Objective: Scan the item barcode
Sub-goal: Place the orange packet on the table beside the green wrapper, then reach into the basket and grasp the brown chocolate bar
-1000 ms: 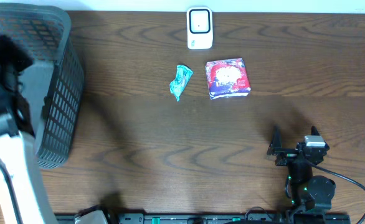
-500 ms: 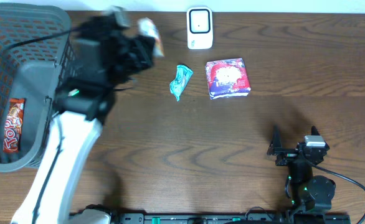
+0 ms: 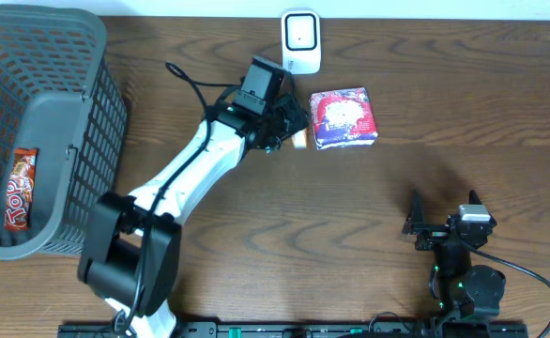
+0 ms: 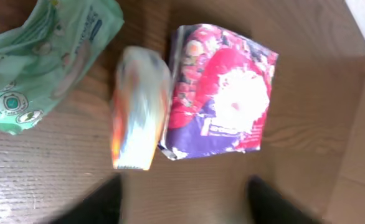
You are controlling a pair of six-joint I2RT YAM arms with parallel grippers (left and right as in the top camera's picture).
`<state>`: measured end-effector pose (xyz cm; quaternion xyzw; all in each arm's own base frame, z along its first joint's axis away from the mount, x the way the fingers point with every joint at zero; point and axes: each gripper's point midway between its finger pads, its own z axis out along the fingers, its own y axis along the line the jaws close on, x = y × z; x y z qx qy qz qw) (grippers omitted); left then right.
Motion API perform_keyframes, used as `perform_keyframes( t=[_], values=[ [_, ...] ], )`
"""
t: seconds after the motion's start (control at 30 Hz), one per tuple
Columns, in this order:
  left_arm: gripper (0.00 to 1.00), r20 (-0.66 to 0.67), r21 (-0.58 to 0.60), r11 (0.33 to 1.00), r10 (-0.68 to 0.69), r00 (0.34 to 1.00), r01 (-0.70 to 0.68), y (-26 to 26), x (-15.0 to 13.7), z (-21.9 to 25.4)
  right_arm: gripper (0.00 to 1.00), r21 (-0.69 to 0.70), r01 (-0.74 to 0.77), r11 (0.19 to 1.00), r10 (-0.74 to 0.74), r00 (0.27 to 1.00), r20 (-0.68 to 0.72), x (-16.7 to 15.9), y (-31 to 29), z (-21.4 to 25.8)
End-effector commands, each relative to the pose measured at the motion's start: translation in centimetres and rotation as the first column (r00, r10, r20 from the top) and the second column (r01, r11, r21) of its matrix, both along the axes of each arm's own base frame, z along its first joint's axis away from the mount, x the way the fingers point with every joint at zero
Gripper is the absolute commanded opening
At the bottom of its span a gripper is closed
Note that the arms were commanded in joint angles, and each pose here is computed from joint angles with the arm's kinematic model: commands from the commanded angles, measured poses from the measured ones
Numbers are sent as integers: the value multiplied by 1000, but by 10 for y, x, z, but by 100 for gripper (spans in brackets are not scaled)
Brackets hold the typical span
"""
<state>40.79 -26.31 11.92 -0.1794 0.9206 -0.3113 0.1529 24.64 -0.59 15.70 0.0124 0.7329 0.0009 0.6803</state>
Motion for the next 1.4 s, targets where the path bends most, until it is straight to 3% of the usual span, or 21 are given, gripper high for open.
perform_keyframes(
  t=[0.0,0.1,0.2,0.33,0.43,0.47,0.53,0.6,0.7,0.8,0.93,1.1,1.37],
  values=[
    [79,106,-18,999,-43,993,46,1,12,23,99,-10,2,1000,-2,1000,0,0,-1,0],
    [90,287,-70,989,-109,952,134,7,27,81,99,-10,2,1000,-2,1000,-1,0,-1,0],
    [91,559,-40,984,-124,820,175,52,36,173,99,-10,2,1000,-2,1000,-1,0,-1,0],
    [90,762,76,994,-6,648,-80,181,35,259,99,-10,2,1000,-2,1000,-1,0,-1,-1],
    [94,819,172,935,39,573,-310,281,22,285,99,-10,2,1000,-2,1000,0,0,-1,0],
    [98,811,185,872,126,572,-454,335,12,284,99,-10,2,1000,-2,1000,-1,0,-1,0],
    [98,782,240,760,217,584,-604,402,-8,272,99,-10,2,1000,-2,1000,0,0,-1,0],
    [98,718,383,650,237,654,-657,455,-30,243,99,-10,2,1000,-2,1000,-1,0,-1,0],
    [98,540,636,529,216,814,-562,501,-55,185,99,-10,2,1000,-2,1000,0,0,-1,0],
    [98,365,760,447,309,878,-473,533,-65,119,99,-10,2,1000,-2,1000,-1,0,-1,0],
    [98,182,881,335,412,893,-334,563,-85,68,99,-10,2,1000,-2,1000,-1,0,-1,0],
    [97,-47,907,406,361,931,-111,563,-93,9,99,-10,2,1000,-2,1000,0,0,-1,0],
    [91,-188,878,478,336,923,5,560,-99,-49,99,-10,2,1000,-2,1000,0,0,-1,0]
  ],
)
